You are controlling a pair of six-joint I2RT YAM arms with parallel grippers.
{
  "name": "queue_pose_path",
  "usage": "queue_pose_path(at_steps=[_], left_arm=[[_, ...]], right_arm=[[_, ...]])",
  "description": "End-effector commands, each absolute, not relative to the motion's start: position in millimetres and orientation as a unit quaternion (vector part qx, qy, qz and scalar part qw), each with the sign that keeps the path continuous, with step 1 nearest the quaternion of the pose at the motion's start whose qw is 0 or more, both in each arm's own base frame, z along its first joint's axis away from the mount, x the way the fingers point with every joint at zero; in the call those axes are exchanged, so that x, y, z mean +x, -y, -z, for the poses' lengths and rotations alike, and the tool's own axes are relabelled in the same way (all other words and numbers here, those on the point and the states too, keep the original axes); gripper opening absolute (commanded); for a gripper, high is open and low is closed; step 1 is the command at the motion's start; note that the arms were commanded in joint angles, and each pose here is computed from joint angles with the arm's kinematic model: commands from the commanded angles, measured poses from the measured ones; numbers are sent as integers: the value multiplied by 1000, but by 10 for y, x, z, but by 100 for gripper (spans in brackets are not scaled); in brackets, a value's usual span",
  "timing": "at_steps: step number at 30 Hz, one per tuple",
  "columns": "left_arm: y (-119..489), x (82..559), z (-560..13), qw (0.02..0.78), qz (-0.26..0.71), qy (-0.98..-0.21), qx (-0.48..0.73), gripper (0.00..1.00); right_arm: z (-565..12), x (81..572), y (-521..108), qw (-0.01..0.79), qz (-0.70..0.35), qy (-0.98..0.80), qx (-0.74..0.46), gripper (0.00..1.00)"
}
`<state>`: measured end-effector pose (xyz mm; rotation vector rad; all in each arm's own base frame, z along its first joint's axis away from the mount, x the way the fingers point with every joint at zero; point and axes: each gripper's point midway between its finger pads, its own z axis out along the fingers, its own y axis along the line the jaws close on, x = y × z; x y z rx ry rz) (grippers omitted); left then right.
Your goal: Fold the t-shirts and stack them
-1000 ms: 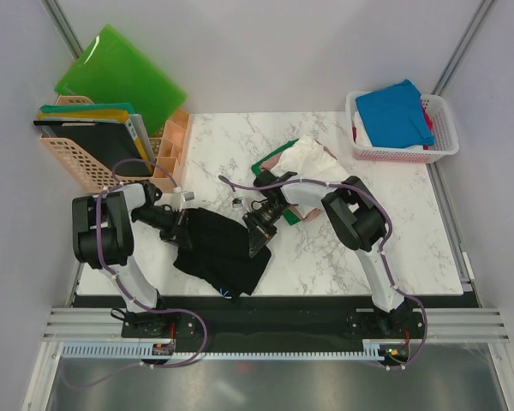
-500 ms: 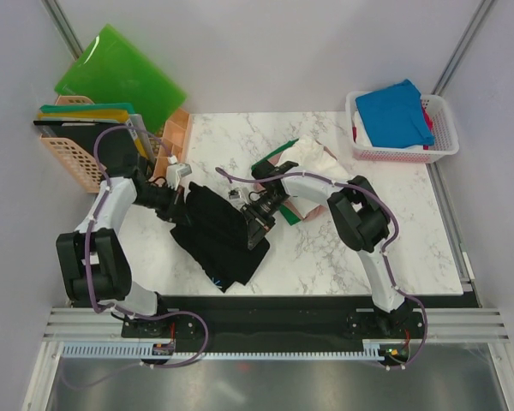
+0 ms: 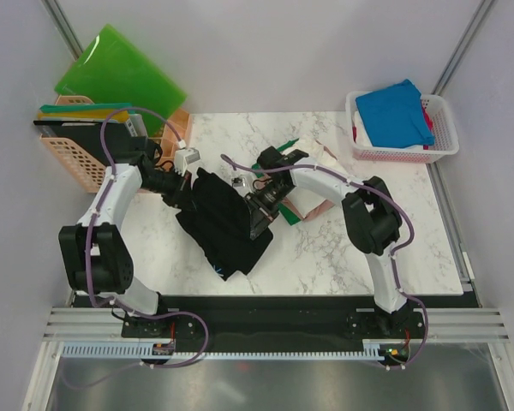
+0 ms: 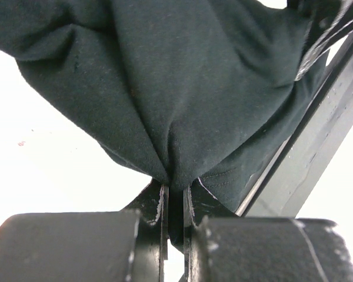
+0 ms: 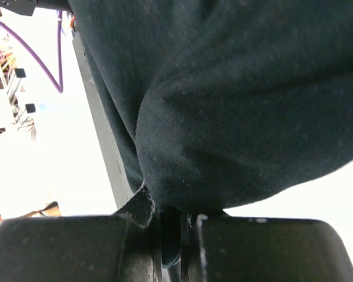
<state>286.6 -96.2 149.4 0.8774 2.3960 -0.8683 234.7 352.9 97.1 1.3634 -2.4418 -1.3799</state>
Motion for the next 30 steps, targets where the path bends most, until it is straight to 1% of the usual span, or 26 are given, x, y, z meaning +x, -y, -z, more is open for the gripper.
queue_pose_path(at_steps=[1, 8, 10, 15, 19, 26, 27, 29, 30], left_arm=[[989, 3101, -1607, 240, 317, -863, 311, 2], [1048, 3366, -1751, 253, 319, -860, 308, 2], [1214, 3372, -1750, 243, 322, -856, 324, 2], [1519, 3608, -1872, 244, 314, -849, 349, 2], [1724, 3693, -1895, 236, 323, -843, 359, 2], [1957, 3978, -2096, 254, 321, -834, 371, 2], [1987, 3997, -2025, 241, 324, -837, 370, 2], [2013, 4099, -2110, 253, 318, -833, 374, 2], [2025, 4125, -2034, 242, 320, -837, 373, 2]], right_arm=[[-1272, 2460, -3425, -22, 456, 772, 443, 0], [-1379, 2552, -3203, -41, 449, 780, 433, 0], [-1424, 2577, -3168, -48, 449, 780, 433, 0], [-1493, 2739, -3009, -67, 443, 791, 417, 0], [-1525, 2835, -2883, -81, 433, 798, 412, 0], [-1719, 3269, -2425, -137, 413, 817, 379, 0], [-1726, 3329, -2368, -141, 411, 820, 373, 0], [-1772, 3488, -2197, -155, 406, 826, 360, 0], [-1781, 3534, -2138, -158, 404, 828, 355, 0]])
